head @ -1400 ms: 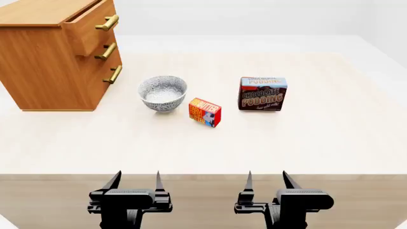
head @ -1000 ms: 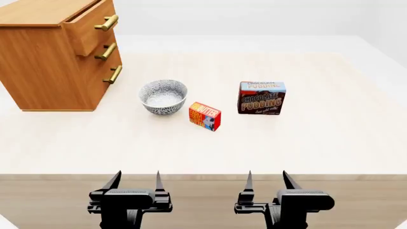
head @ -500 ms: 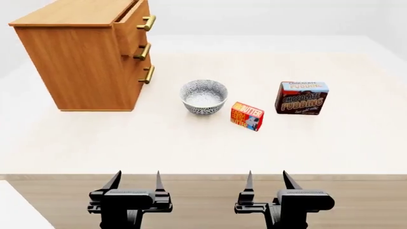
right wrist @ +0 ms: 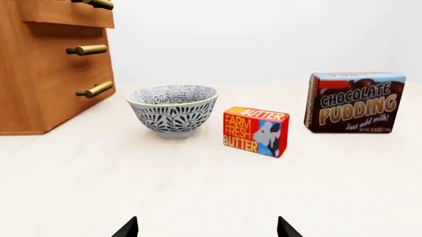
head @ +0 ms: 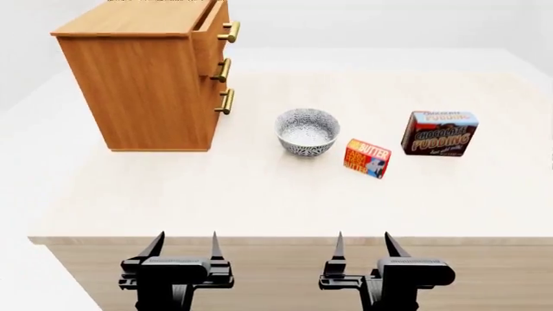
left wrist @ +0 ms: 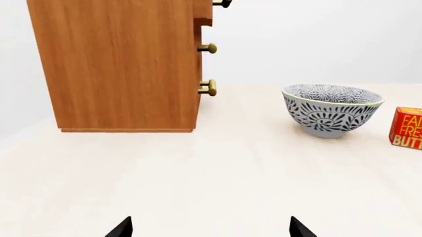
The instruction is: Put the butter at the back in the top drawer of the cabinet and close it.
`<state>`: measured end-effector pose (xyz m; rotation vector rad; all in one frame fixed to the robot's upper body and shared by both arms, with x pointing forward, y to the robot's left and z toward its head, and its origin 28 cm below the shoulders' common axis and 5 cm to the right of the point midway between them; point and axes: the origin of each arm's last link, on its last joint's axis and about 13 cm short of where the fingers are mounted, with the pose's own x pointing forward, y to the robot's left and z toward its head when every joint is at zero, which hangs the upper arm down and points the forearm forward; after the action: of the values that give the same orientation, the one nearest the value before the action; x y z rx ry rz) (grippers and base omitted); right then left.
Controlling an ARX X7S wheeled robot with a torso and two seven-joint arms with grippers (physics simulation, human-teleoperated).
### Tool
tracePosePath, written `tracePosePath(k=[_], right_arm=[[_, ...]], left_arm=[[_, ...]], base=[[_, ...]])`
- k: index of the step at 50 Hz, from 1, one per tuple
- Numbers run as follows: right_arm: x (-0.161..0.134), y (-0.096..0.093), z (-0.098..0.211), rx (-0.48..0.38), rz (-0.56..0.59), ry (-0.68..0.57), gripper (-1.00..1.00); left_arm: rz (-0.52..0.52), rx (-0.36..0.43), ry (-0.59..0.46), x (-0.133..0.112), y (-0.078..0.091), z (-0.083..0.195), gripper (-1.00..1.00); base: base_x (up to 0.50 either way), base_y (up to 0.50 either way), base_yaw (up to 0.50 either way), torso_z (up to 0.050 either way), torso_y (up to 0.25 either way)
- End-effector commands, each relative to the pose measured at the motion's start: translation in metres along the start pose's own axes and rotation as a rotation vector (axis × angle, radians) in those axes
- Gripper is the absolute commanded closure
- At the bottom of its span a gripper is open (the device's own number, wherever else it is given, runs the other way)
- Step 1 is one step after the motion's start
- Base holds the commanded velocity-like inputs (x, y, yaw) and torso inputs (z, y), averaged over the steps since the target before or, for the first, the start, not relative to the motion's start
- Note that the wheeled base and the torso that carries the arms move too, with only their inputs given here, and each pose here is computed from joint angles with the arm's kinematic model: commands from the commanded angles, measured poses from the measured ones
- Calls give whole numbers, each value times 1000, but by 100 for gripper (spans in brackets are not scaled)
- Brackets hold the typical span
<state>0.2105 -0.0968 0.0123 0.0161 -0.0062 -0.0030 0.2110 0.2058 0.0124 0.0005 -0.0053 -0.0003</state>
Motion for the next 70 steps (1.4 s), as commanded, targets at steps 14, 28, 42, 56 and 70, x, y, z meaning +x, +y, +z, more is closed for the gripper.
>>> tracePosePath(k=[14,28,42,56,70], right_arm=[[1,-1,0,10,-6,1,-100],[-2,-3,16,-37,-54,-30,-100],[2,-11,63,-68,-57,-23,-100],[11,-14,100,-111,-48,-35,-100],[15,-13,133,-140,-14,-32,-100]], left_arm=[[-4,1,23,2,0,0,-100],[15,24,2,3,2,14,-100],[-22,22,-48,3,3,63,-100],[-39,46,-98,7,4,108,-100],[-44,78,-109,7,2,138,-100]], base=[[0,0,0,50,0],[0,0,0,50,0],[0,0,0,50,0],[0,0,0,4,0],[0,0,0,0,0]])
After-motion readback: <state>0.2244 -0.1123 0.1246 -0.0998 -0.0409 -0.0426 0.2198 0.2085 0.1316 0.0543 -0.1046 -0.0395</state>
